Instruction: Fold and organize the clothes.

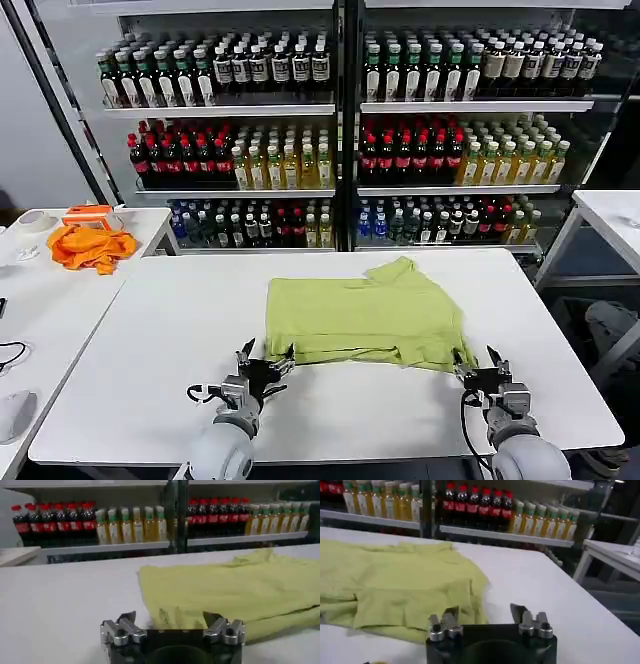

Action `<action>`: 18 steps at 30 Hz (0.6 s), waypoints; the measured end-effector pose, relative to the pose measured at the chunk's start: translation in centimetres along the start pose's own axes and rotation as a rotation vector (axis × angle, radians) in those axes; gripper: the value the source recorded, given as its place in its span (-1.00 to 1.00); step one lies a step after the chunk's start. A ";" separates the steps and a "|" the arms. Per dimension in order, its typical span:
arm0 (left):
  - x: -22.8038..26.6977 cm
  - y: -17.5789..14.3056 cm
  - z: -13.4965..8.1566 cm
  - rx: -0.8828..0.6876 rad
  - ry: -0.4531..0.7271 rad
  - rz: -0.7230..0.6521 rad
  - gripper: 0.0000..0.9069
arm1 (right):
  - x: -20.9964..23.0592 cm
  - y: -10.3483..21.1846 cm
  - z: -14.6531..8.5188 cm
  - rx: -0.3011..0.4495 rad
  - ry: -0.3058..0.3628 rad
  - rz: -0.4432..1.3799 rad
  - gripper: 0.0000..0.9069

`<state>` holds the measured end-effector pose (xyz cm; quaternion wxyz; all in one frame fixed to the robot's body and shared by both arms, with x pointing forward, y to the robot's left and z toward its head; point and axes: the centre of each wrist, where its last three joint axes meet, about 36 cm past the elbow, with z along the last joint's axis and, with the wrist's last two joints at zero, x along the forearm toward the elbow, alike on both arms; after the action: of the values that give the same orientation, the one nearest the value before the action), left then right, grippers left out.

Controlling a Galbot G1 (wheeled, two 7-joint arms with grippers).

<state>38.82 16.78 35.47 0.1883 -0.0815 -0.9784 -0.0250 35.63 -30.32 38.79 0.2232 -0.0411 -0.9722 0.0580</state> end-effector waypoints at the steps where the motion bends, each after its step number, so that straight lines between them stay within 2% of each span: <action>1: -0.1 0.0 0.0 0.000 0.000 -0.001 -0.96 | 0.0 0.1 0.0 -0.006 0.002 -0.004 -0.67; 2: -0.1 0.0 0.1 0.000 0.001 -0.004 -0.98 | -0.1 0.2 0.0 -0.015 0.003 -0.008 -1.00; 18: -0.4 0.4 0.6 0.045 0.047 0.003 -0.96 | -0.9 0.9 0.5 -0.050 0.021 -0.042 -1.00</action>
<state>39.05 17.19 34.73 0.2131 -0.0782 -0.9739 -0.0043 36.26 -29.53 37.84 0.2337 -0.0267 -0.9715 0.0285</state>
